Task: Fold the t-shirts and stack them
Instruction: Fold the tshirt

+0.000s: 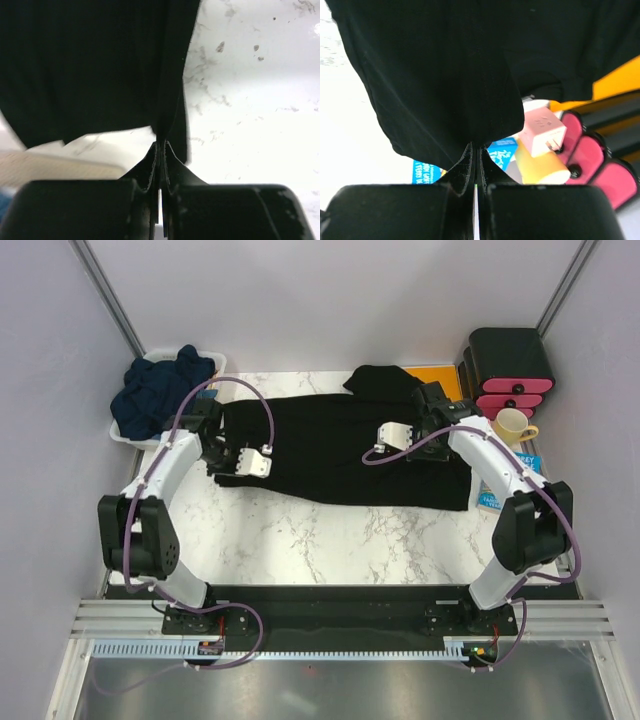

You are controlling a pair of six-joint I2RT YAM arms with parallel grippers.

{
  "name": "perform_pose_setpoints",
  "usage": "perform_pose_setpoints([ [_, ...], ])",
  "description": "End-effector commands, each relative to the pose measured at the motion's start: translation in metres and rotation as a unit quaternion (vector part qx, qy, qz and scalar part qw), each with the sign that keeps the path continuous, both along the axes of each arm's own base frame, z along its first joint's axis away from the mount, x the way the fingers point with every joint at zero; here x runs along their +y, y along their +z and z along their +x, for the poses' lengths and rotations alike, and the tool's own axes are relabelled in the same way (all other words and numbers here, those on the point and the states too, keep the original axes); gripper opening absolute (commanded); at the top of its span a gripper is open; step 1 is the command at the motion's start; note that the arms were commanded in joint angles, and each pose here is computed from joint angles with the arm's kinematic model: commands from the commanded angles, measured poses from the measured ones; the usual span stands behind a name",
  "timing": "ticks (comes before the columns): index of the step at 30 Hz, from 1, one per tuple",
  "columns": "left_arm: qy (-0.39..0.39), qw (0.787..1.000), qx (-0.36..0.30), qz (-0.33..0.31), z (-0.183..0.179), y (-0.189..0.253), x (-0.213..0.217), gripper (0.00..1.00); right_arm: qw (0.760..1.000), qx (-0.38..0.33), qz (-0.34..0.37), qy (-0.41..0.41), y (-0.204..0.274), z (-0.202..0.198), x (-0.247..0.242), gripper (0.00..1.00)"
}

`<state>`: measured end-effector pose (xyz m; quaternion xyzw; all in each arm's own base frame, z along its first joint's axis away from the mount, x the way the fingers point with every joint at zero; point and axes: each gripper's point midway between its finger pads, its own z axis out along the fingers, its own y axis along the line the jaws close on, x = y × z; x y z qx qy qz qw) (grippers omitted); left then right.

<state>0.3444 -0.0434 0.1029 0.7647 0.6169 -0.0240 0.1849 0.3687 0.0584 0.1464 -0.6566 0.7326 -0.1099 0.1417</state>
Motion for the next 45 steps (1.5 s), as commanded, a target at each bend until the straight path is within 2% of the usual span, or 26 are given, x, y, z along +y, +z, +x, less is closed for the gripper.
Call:
perform_pose_setpoints([
  [1,0.009,1.0,0.007,-0.029,-0.034,0.051,-0.006,0.02,0.996,-0.091,0.013,-0.014,0.051,0.015,-0.001,0.0],
  [3,-0.005,1.0,0.002,-0.023,-0.043,0.059,-0.004,0.02,0.995,-0.096,0.017,-0.016,0.056,0.01,-0.002,0.0],
  [6,-0.022,0.999,0.031,-0.013,-0.065,0.058,-0.001,0.02,0.996,-0.088,0.025,-0.004,0.063,-0.009,-0.003,0.0],
  [14,-0.057,0.993,0.101,0.005,-0.13,0.04,0.007,0.02,0.998,0.011,0.045,0.04,0.043,-0.115,-0.014,0.0],
  [19,-0.097,0.988,0.12,0.022,-0.163,0.023,0.013,0.02,0.996,0.028,0.039,0.07,0.028,-0.163,-0.027,0.0],
  [23,-0.117,0.984,0.126,0.054,-0.177,0.013,0.025,0.02,0.994,0.052,0.019,0.097,0.017,-0.191,-0.038,0.0],
  [29,-0.139,0.978,0.146,0.06,-0.2,0.004,0.029,0.02,0.985,0.073,0.007,0.155,0.005,-0.231,-0.047,0.0],
  [33,-0.141,0.981,0.125,0.054,-0.196,0.003,0.026,0.02,0.988,0.032,0.006,0.153,0.01,-0.22,-0.047,0.0],
  [40,-0.118,0.989,0.078,0.044,-0.149,0.03,0.018,0.02,0.985,-0.123,-0.008,0.12,0.047,-0.119,-0.033,0.0],
  [45,-0.115,0.99,0.059,0.052,-0.114,0.038,0.018,0.02,0.975,-0.194,-0.009,0.111,0.063,-0.051,-0.017,0.0],
])
